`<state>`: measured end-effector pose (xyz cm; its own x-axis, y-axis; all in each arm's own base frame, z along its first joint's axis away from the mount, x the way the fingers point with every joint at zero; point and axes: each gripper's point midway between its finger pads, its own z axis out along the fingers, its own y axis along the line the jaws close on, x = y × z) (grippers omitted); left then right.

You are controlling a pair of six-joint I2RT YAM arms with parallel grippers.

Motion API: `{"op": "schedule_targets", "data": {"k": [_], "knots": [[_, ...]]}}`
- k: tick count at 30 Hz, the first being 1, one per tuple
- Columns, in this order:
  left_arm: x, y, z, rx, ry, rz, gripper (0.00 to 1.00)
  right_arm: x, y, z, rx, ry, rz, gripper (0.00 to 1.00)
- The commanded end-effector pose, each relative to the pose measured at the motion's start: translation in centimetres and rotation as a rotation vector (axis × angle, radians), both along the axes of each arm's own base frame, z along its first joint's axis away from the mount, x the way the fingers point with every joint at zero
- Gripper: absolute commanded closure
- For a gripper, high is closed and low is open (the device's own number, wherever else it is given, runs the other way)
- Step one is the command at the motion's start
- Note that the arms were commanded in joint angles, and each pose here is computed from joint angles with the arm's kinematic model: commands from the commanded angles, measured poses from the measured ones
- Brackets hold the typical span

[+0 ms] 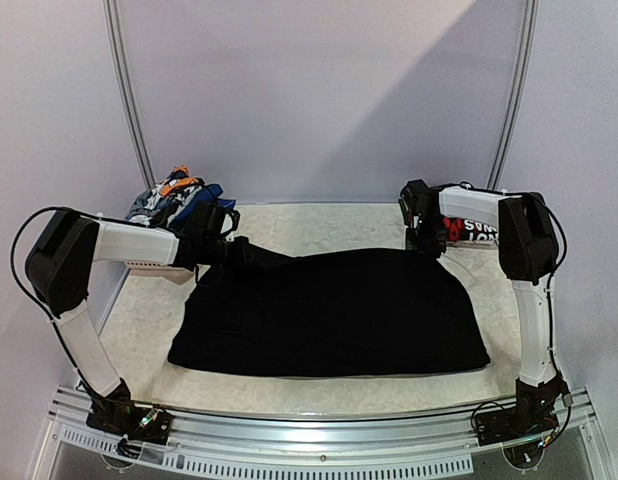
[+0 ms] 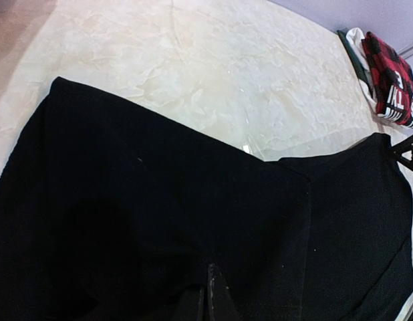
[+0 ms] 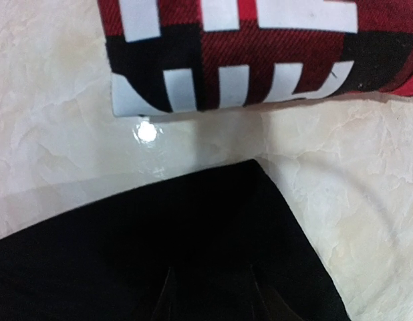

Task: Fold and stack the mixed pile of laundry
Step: Pick up the 1/3-folded T-shirt from the center of the board.

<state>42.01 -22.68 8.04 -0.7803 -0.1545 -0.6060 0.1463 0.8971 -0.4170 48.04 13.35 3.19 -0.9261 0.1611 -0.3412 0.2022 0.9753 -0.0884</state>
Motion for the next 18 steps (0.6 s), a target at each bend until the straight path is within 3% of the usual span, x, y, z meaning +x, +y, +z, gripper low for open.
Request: {"op": "schedule_targets", "data": {"k": [1, 8, 13, 18], "knots": [[-0.6, -0.5, -0.4, 0.008, 0.006, -0.028, 1.0, 0.1, 0.0, -1.4, -0.038, 0.024, 0.004, 0.67], [-0.7, -0.3, -0.4, 0.015, 0.004, -0.027, 1.0, -0.2, -0.3, -2.9, -0.06, 0.057, 0.006, 0.76], [-0.7, -0.3, -0.4, 0.016, 0.003, -0.027, 1.0, -0.5, -0.7, -3.1, -0.085, 0.067, 0.0, 0.91], [-0.5, -0.2, -0.4, 0.02, 0.001, -0.021, 1.0, -0.3, -1.4, -1.9, -0.116, 0.045, -0.002, 0.98]]}}
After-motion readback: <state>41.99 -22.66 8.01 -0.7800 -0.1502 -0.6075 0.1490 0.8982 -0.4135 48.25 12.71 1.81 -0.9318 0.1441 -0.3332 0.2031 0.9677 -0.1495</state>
